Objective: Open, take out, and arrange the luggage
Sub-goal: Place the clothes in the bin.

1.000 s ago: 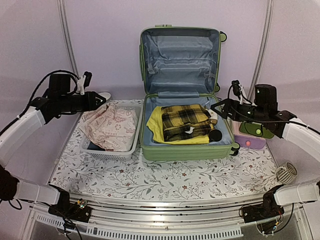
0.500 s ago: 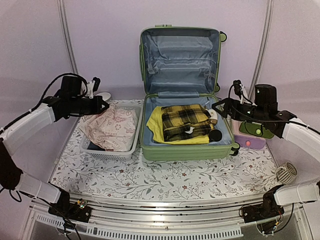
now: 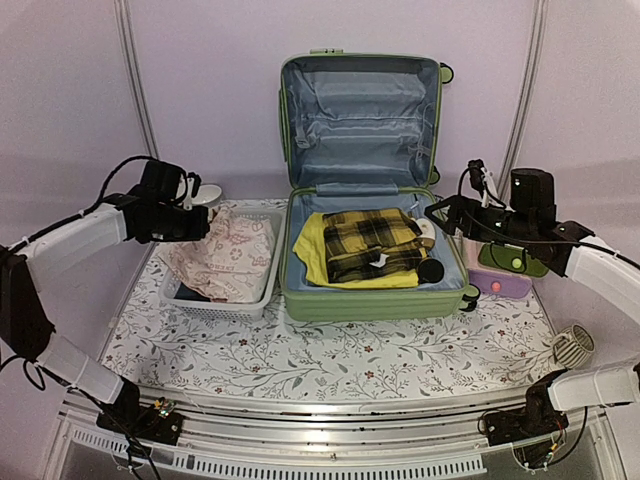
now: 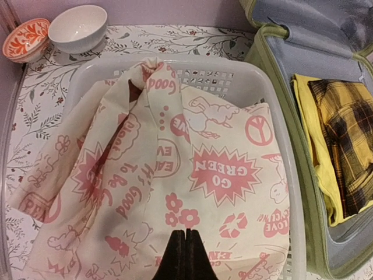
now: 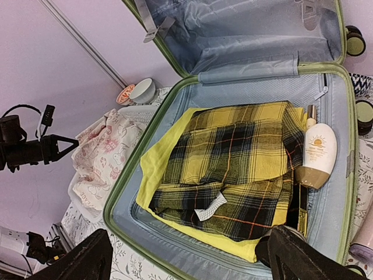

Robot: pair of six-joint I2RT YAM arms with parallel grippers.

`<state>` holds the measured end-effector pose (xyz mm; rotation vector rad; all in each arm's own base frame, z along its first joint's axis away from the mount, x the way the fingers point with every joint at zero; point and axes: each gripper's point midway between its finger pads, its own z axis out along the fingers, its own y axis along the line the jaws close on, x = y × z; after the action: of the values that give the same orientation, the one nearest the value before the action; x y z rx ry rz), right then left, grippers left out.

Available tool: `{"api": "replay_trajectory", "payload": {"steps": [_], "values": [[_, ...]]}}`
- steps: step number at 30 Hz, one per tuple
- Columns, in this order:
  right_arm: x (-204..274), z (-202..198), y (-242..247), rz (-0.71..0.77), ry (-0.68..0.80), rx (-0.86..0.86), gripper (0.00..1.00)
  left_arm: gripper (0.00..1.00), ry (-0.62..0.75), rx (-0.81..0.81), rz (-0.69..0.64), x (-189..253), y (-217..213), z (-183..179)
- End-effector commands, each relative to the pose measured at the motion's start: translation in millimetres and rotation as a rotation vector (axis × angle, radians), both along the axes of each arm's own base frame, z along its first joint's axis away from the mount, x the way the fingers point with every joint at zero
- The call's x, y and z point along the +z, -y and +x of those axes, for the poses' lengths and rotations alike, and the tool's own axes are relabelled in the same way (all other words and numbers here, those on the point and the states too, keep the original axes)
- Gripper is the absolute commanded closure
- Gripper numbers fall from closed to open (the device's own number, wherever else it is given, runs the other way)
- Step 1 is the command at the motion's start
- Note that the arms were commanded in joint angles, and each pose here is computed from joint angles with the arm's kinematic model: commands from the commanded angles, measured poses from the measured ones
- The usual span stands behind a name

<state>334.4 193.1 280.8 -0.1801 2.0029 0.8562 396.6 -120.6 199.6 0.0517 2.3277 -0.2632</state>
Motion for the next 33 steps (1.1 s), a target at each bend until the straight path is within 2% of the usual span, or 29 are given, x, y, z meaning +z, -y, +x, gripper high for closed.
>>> {"api": "replay_trajectory", "payload": {"steps": [1, 4, 7, 13, 21, 24, 30, 33], "values": [[15, 0, -2, 0.005, 0.036, 0.005, 0.05, 1.00, 0.014, -0.065, -0.019, 1, 18, 12], [14, -1, -1, 0.003, 0.032, 0.005, 0.06, 1.00, -0.007, -0.113, -0.060, -9, 33, 22], [12, -3, 0, 0.001, 0.030, 0.002, 0.06, 1.00, -0.029, -0.095, -0.039, -25, 33, 37], [11, -4, 1, -0.003, 0.026, -0.002, 0.06, 1.00, -0.086, 0.125, 0.145, -58, -16, 60], [11, -3, 1, -0.007, 0.027, -0.003, 0.05, 1.00, -0.165, 0.171, 0.218, -99, -37, 66], [11, -4, 0, -0.002, 0.021, 0.001, 0.06, 1.00, -0.152, 0.166, 0.226, -83, -37, 67], [13, -5, 2, -0.002, 0.027, -0.005, 0.06, 1.00, 0.003, 0.183, 0.204, -11, -44, 57], [12, -4, 0, 0.002, 0.025, 0.000, 0.06, 1.00, -0.003, 0.193, 0.224, -3, -51, 49]]}}
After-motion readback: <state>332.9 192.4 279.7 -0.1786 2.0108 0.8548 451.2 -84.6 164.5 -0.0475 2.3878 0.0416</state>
